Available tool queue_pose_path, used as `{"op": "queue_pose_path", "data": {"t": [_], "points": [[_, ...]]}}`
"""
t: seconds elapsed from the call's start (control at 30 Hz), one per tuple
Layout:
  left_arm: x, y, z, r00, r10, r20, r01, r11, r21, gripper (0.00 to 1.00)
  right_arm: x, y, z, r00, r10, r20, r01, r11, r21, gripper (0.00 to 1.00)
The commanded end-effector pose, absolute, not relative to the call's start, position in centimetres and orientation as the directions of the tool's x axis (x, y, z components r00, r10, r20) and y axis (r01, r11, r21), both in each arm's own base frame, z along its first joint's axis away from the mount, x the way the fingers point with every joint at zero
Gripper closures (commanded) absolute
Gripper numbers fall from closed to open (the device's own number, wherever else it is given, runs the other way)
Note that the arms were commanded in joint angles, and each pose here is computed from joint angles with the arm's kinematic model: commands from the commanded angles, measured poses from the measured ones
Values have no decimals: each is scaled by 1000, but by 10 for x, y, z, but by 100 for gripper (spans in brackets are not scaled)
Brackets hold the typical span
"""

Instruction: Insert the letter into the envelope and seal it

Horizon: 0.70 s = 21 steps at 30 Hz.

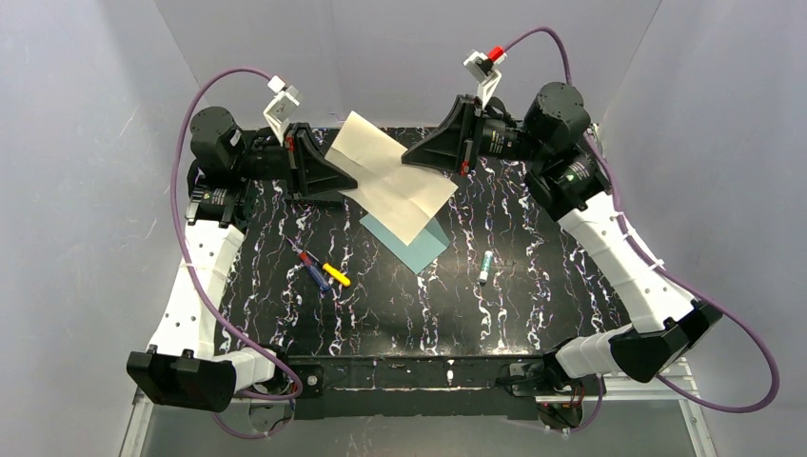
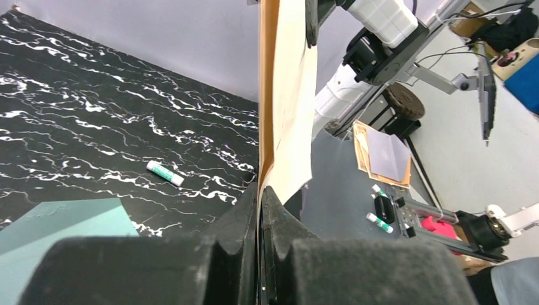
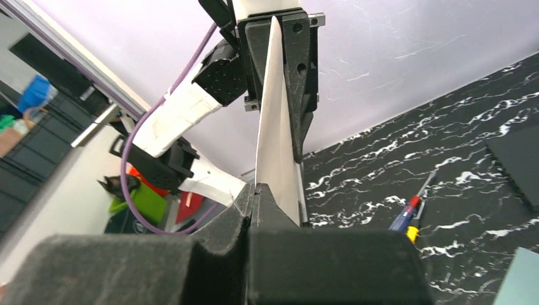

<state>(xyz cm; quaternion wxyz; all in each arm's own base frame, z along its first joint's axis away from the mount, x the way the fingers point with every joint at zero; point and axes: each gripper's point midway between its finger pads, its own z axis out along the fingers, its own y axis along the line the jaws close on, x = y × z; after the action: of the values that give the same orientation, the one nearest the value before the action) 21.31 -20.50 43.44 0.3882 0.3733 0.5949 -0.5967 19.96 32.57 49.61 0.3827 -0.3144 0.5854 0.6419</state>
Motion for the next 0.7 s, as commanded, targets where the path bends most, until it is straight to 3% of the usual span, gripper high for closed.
{"op": "queue_pose_path", "data": {"t": [0.0,0.07,0.1,0.13,0.2,0.33,0.43,0.67], "points": [[224,-198,450,-309,-69,-949,941,125,-315,100,176,314,538,-528,213,-822,-849,-152,505,99],[229,-196,453,-301,-80,-950,937,160,-310,100,169,312,545,-565,225,-794,-824,-208,527,99],[231,-196,455,-301,-81,-950,937,162,-310,88,166,310,547,-577,228,-784,-815,-225,534,99],[231,-196,457,-301,-81,-950,937,159,-311,70,164,309,548,-580,230,-782,-813,-227,536,99],[233,-196,458,-313,-90,-945,933,158,-324,49,170,309,548,-555,250,-793,-832,-175,526,99],[250,-193,465,-314,-184,-932,894,275,-355,22,195,304,548,-463,374,-804,-871,-24,490,99],[266,-188,472,-372,-330,-867,810,340,-477,14,206,297,561,-435,491,-755,-871,-16,491,99],[272,-185,513,-488,-624,-611,739,77,-669,14,213,301,581,-465,580,-669,-853,-93,513,99]]}}
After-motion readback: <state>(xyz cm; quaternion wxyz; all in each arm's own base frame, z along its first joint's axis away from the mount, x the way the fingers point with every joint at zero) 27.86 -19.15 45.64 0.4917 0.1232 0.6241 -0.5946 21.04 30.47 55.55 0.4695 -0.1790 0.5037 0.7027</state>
